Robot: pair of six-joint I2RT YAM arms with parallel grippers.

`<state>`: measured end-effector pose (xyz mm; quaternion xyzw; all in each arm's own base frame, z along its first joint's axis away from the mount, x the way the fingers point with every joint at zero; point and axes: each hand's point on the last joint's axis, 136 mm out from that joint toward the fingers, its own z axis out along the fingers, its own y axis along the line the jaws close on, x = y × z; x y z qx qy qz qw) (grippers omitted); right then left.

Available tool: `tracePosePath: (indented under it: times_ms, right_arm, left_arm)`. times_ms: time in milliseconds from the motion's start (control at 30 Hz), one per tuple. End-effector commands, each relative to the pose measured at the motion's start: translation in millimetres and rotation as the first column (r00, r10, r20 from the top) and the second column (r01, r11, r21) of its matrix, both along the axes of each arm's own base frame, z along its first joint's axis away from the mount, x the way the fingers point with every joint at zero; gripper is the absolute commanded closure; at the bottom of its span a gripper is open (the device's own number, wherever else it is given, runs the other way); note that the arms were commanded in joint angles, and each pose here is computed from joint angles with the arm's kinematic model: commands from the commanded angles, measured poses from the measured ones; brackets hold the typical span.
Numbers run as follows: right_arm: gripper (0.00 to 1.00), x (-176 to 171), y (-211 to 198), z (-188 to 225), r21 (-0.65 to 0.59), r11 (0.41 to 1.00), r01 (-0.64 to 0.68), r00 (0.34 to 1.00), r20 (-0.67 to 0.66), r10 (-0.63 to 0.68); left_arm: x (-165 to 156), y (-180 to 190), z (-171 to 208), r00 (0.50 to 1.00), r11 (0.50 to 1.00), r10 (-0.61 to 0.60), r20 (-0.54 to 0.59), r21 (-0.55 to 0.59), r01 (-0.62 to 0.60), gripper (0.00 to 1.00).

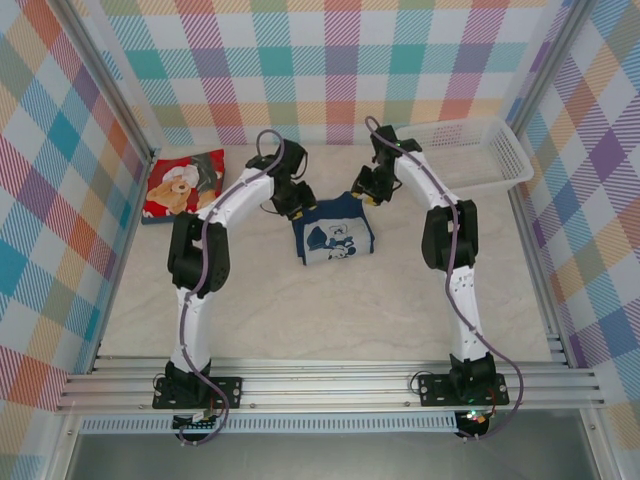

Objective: Fold and stack the t-shirts

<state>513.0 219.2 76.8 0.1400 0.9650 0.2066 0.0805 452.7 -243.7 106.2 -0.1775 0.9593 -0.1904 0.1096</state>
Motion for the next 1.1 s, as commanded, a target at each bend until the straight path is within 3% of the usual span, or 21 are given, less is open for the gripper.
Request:
tracePosePath:
  times_ms: [0, 133, 333, 500, 567, 700, 833, 967, 1067]
  right_arm:
    - [0.62, -7, -6, -16, -0.028, 0.999, 0.033, 0.997, -0.067, -0.035]
    - [0.63, 2, 0, -24, -0.006, 1.0, 0.024, 0.998, -0.059, -0.024]
    - [0.65, 7, 1, -31, -0.008, 1.0, 0.018, 0.998, -0.065, -0.019]
    - [0.94, 17, 5, -17, 0.01, 1.0, 0.016, 1.0, -0.008, -0.016]
    - [1.0, 20, 6, -4, 0.012, 1.0, 0.012, 0.999, 0.03, -0.013]
    - [1.0, 20, 9, 17, 0.025, 1.0, 0.004, 0.997, 0.071, -0.006]
    - [1.0, 17, 9, 24, 0.033, 0.999, 0.003, 0.998, 0.06, -0.005]
    - [1.0, 12, 12, 22, 0.043, 0.999, 0.003, 0.999, 0.032, -0.005]
    - [1.0, 10, 10, 22, 0.028, 1.0, 0.0, 1.0, 0.031, -0.001]
  left_arm:
    - [-26, 2, 4, 1.0, 0.999, -0.03, -0.003, 0.02, 0.03, 0.63]
    - [-41, 10, -7, 0.999, 1.0, -0.015, -0.032, 0.025, 0.016, 0.63]
    - [-39, 13, -5, 1.0, 1.0, -0.016, -0.026, 0.012, 0.016, 0.64]
    - [-51, 13, -9, 0.998, 1.0, -0.011, -0.06, 0.004, 0.012, 0.67]
    - [-61, 17, -13, 0.997, 1.0, 0.008, -0.076, 0.003, -0.008, 0.67]
    - [-66, 6, -6, 0.999, 0.998, -0.012, -0.053, -0.055, 0.009, 0.66]
    - [-75, -36, 10, 0.995, 0.987, -0.098, -0.018, -0.127, 0.095, 0.65]
    - [-96, -73, 3, 0.981, 0.977, -0.191, -0.039, -0.103, 0.186, 0.62]
    - [-101, -66, -31, 0.979, 0.987, -0.161, -0.126, -0.024, 0.159, 0.63]
